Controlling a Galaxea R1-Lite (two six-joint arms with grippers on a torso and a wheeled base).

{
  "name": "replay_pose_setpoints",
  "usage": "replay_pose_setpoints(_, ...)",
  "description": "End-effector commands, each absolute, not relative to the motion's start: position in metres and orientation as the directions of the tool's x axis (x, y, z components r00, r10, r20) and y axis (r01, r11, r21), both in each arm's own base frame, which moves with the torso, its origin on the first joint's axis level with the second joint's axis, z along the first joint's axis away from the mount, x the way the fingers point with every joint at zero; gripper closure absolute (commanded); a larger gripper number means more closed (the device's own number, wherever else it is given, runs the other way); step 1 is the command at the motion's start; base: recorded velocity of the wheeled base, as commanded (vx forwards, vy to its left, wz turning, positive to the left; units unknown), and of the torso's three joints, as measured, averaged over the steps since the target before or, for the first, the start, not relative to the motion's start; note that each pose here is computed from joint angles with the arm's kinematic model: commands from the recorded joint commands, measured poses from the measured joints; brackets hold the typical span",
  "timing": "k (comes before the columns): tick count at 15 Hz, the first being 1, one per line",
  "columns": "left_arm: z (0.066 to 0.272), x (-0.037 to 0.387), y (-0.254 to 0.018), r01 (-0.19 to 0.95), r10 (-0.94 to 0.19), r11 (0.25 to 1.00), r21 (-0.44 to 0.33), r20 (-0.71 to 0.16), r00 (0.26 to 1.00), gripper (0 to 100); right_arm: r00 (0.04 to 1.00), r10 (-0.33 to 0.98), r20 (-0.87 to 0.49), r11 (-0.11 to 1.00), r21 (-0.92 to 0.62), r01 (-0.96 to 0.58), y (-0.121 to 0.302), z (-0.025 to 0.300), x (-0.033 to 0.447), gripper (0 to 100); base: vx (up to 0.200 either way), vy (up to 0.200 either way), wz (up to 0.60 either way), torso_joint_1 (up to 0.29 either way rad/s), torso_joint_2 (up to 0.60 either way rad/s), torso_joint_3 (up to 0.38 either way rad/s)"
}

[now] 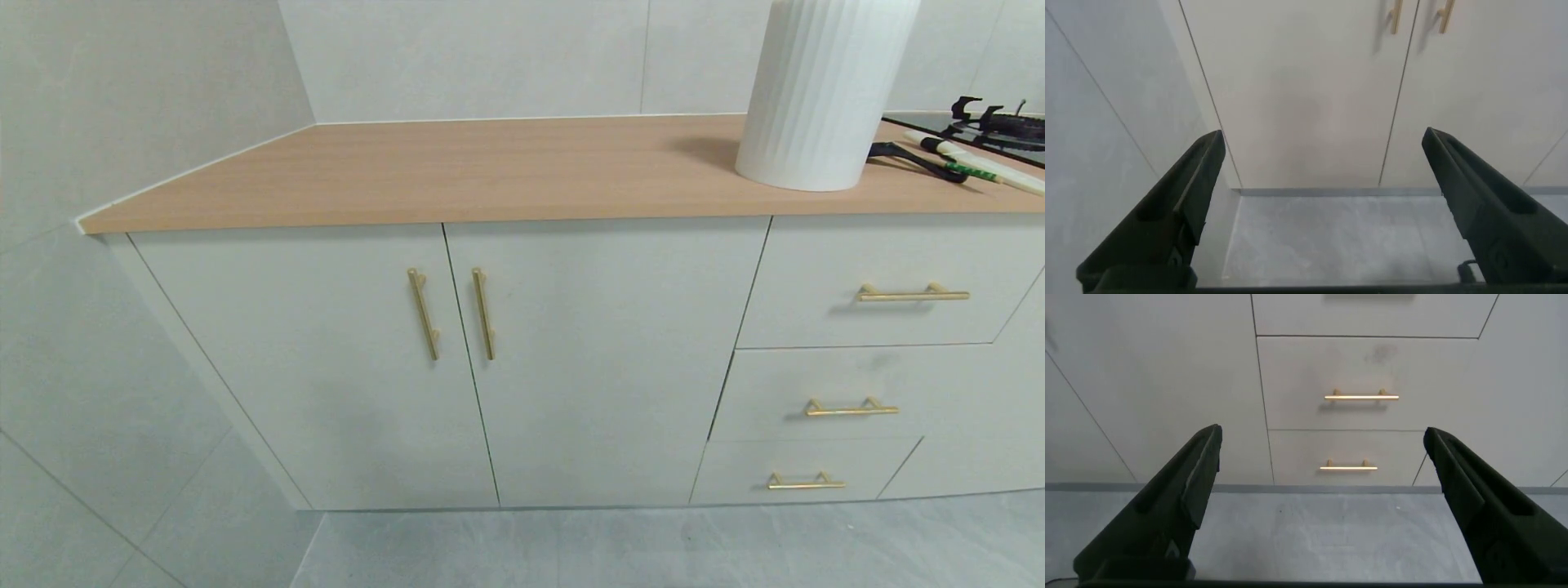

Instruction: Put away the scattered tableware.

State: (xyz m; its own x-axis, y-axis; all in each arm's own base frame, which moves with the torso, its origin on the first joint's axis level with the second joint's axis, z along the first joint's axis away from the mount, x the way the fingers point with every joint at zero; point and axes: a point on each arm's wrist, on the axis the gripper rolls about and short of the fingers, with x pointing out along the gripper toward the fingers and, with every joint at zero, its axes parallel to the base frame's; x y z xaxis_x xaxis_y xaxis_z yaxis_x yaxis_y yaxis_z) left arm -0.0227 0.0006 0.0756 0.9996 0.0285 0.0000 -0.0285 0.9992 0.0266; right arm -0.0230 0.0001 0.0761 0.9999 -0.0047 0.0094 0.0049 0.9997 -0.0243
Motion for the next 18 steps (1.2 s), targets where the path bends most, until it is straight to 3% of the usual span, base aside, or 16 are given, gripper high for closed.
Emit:
replay_pose_setpoints(1,0.0756,-0.0228,0.0007,-0.028,0.028,1.0,-0.005,0.002,1.0,0,1.0,-0.005,0.008,1.0,-0.025,0.005,0.0001,0.0763,-0.0228,0,0.0,0.0,0.0,0.0,0.0,0.0)
replay_pose_setpoints(13,0.0757,-0.0227,0.0007,-0.029,0.029,1.0,-0.008,0.0,1.0,0,1.0,-0.005,0.008,1.0,-0.018,0.005,0.0001,0.0763,-0.0228,0,0.0,0.0,0.0,0.0,0.0,0.0)
replay_pose_setpoints(18,0.0757,-0.0227,0.0007,-0.028,0.028,1.0,-0.008,0.0,1.0,0,1.0,-0.005,0.008,1.0,-0.018,0.005,0.0001,0.0763,-0.0228,0,0.0,-0.2,0.0,0.004,0.0,0.002)
